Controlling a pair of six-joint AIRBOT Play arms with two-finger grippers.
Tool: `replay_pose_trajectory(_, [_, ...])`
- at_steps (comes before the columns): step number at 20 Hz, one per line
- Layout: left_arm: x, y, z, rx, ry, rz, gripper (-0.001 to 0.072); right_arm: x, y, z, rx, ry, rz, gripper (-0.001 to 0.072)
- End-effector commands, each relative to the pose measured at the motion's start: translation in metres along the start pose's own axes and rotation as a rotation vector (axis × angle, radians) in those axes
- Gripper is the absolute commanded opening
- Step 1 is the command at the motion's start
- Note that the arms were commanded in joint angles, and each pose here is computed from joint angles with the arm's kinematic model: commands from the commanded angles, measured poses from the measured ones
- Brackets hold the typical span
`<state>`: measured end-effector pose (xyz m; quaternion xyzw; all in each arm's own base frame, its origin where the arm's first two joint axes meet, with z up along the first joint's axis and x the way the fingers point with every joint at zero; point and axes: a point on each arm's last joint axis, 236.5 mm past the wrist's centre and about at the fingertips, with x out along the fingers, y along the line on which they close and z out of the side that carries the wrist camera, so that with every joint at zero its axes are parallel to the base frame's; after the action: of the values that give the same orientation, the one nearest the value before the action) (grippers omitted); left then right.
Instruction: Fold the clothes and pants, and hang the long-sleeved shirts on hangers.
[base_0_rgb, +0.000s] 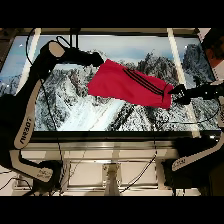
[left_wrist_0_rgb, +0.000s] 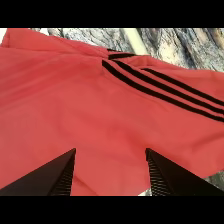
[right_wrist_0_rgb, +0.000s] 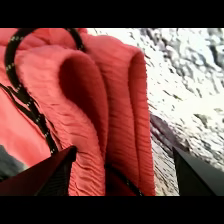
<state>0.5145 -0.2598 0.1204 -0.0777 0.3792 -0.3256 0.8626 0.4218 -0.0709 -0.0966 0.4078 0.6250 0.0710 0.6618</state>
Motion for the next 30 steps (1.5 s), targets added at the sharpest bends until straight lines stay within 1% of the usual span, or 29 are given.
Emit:
replay_pose_trajectory(1, [0.0,-0.003,-0.003,0.004,0.015,-0.007,0.0512,0.017,0.004,-0.006,-0.024,0.045,-0.025,0.0707])
replay_pose_trajectory(3, [0.0,-0.003,-0.003,0.004,0.015,-0.007,0.0512,0.037,0.012,-0.017,-0.047,0.103,-0.03,0.0692])
replay_pose_trajectory(5, [0.0,-0.003,-0.003,0.004,0.015,-0.007,0.0512,0.049,0.022,-0.019,-0.082,0.113,-0.039,0.069])
replay_pose_trajectory(6, [0.0,-0.003,-0.003,0.004,0.015,-0.007,0.0512,0.051,0.027,-0.019,-0.096,0.115,-0.039,0.0658])
replay_pose_trajectory(8, [0.0,-0.003,-0.004,0.004,0.015,-0.007,0.0511,0.049,0.032,-0.016,-0.109,0.107,-0.037,0.0274])
replay_pose_trajectory(9, [0.0,-0.003,-0.004,0.004,0.015,-0.007,0.0511,0.047,0.033,-0.014,-0.108,0.101,-0.037,0.0197])
replay_pose_trajectory(10, [0.0,-0.003,-0.004,0.004,0.015,-0.007,0.0511,0.046,0.034,-0.012,-0.106,0.094,-0.038,0.0021])
replay_pose_trajectory(12, [0.0,-0.003,-0.004,0.005,0.016,-0.007,0.0504,0.039,0.04,-0.005,-0.096,0.075,-0.021,0.0011])
replay_pose_trajectory(14, [-0.002,0.004,-0.004,-0.001,0.02,0.007,0.0438,0.015,0.041,0.009,-0.076,0.02,-0.008,0.0011])
replay_pose_trajectory(15, [-0.005,0.01,-0.009,-0.013,0.042,0.015,0.026,-0.007,0.034,0.018,-0.043,-0.023,-0.002,0.001])
replay_pose_trajectory(16, [-0.008,0.018,-0.018,-0.015,0.082,0.023,0.0,-0.031,0.024,0.025,-0.007,-0.07,0.004,0.001])
replay_pose_trajectory(19, [-0.022,0.04,-0.045,-0.03,0.2,0.049,0.0005,-0.123,-0.022,0.033,0.092,-0.245,0.001,0.001])
replay_pose_trajectory(21, [-0.035,0.049,-0.069,-0.062,0.306,0.052,0.0004,-0.186,-0.063,0.02,0.171,-0.355,-0.05,0.001])
replay_pose_trajectory(22, [-0.043,0.058,-0.088,-0.08,0.388,0.086,0.0003,-0.218,-0.087,0.007,0.217,-0.406,-0.09,0.0011])
replay_pose_trajectory(25, [-0.068,0.082,-0.132,-0.063,0.598,0.225,0.0002,-0.296,-0.148,-0.048,0.394,-0.529,-0.211,0.0011])
replay_pose_trajectory(26, [-0.073,0.084,-0.138,-0.067,0.632,0.245,0.0003,-0.318,-0.166,-0.068,0.464,-0.571,-0.249,0.0011])
replay_pose_trajectory(28, [-0.074,0.083,-0.146,-0.074,0.662,0.241,0.0003,-0.35,-0.198,-0.115,0.595,-0.616,-0.326,0.001])
replay_pose_trajectory(30, [-0.072,0.084,-0.155,-0.082,0.685,0.239,0.0003,-0.357,-0.22,-0.162,0.702,-0.557,-0.393,0.001])
